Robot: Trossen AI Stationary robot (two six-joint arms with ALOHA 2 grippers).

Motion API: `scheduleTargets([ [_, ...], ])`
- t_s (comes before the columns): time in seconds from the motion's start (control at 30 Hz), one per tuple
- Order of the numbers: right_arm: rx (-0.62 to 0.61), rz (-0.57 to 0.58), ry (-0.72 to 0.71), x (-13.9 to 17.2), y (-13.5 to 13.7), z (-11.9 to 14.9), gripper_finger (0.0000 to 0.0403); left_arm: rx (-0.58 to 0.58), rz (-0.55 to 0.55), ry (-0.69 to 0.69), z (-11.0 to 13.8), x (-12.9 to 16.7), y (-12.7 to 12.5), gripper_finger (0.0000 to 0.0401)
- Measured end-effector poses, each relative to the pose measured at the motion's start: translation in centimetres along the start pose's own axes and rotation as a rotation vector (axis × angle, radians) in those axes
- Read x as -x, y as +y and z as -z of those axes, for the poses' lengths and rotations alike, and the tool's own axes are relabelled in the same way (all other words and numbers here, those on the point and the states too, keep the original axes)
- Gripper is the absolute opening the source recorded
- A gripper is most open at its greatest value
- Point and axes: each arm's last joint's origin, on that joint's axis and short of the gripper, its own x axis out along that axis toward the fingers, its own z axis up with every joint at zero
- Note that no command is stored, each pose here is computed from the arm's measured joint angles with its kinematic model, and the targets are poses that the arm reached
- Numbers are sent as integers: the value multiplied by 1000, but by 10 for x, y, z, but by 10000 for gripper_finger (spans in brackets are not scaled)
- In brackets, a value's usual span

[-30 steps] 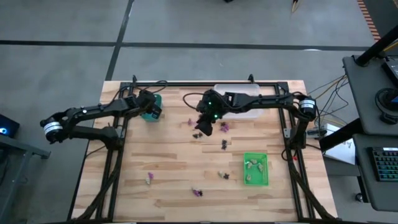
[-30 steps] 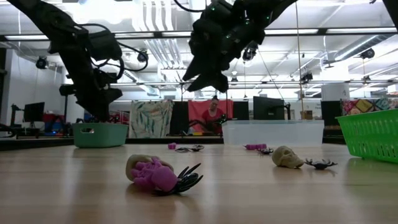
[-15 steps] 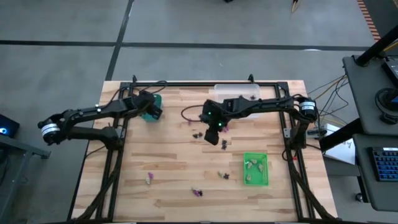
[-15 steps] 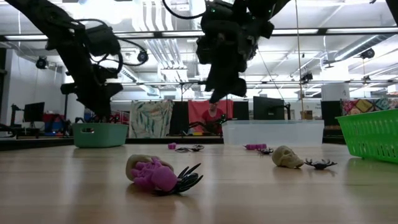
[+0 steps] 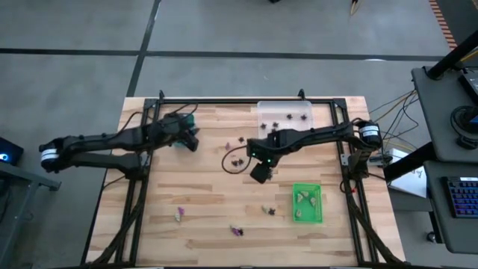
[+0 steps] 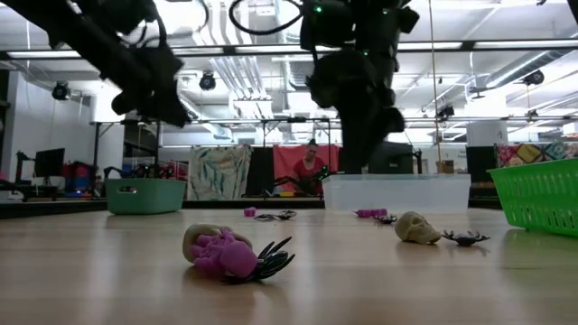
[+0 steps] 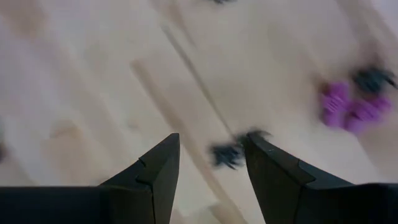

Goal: Sort Halloween decoration
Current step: Put the black spider toy into the white bin

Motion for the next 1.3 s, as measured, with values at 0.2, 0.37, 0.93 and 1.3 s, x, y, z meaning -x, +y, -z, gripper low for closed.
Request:
scheduleTargets([
  [0.2, -18, 87, 66, 0, 4, 15, 171, -92, 188, -155, -8, 12, -30, 123],
  [0.37, 113, 87, 79, -2, 19, 26, 171, -185, 292, -228, -7, 13, -54, 123],
  [0.93, 655, 199, -43, -38, 40, 63, 171, -277, 342, -267, 1, 0, -79, 123],
  [1.3, 588, 197, -68, -60, 26, 71, 170, -296, 340, -273, 1, 0, -79, 123],
])
